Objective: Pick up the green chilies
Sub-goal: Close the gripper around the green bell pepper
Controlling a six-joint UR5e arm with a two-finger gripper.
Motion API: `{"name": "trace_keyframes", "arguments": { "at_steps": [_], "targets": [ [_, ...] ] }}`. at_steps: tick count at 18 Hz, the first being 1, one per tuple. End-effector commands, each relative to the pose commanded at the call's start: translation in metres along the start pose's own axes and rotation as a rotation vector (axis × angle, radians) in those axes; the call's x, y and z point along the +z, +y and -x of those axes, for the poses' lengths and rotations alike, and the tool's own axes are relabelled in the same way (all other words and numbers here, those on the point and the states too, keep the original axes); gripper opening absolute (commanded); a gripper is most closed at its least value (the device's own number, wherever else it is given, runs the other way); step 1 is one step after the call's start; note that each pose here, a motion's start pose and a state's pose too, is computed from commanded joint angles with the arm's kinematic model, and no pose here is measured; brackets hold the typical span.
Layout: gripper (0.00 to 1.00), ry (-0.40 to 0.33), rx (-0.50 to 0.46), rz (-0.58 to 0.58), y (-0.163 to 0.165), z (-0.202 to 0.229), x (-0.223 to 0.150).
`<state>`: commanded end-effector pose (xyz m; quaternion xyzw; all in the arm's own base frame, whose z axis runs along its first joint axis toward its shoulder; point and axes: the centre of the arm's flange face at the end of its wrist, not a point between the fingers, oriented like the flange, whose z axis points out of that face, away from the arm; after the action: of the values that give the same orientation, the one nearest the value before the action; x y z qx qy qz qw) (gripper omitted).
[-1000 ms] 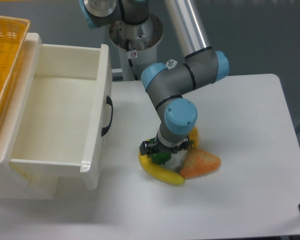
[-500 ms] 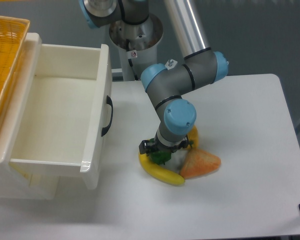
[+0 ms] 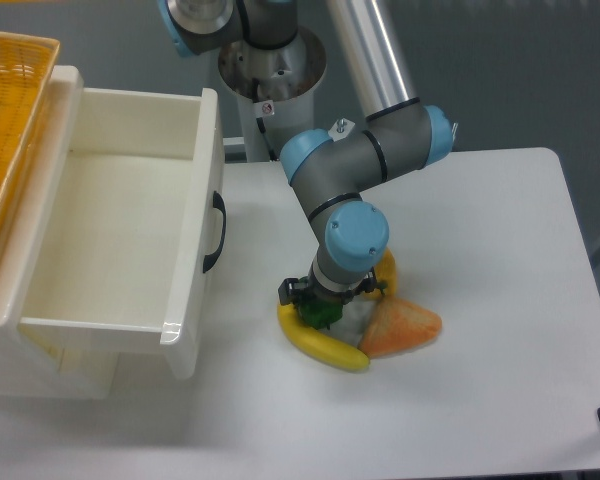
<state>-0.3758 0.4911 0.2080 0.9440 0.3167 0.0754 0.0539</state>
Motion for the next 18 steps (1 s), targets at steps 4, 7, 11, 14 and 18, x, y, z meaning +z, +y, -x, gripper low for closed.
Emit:
{"name": "trace_keyframes", "arguments": {
  "at_steps": [4, 7, 11, 14, 18],
  "targets": [
    [0.97, -0.002, 0.002, -0.009, -0.002, 0.000, -0.004],
    [0.84, -0.003, 0.000, -0.006, -0.002, 0.000, -0.003],
    [0.70, -0.003, -0.001, -0.007, -0.003, 0.001, -0.003],
    [0.59, -0.006, 0.003, -0.019, -0.004, 0.000, -0.010],
    [0.59, -0.021, 0.020, -0.069, -0.012, 0.001, -0.036]
  ]
}}
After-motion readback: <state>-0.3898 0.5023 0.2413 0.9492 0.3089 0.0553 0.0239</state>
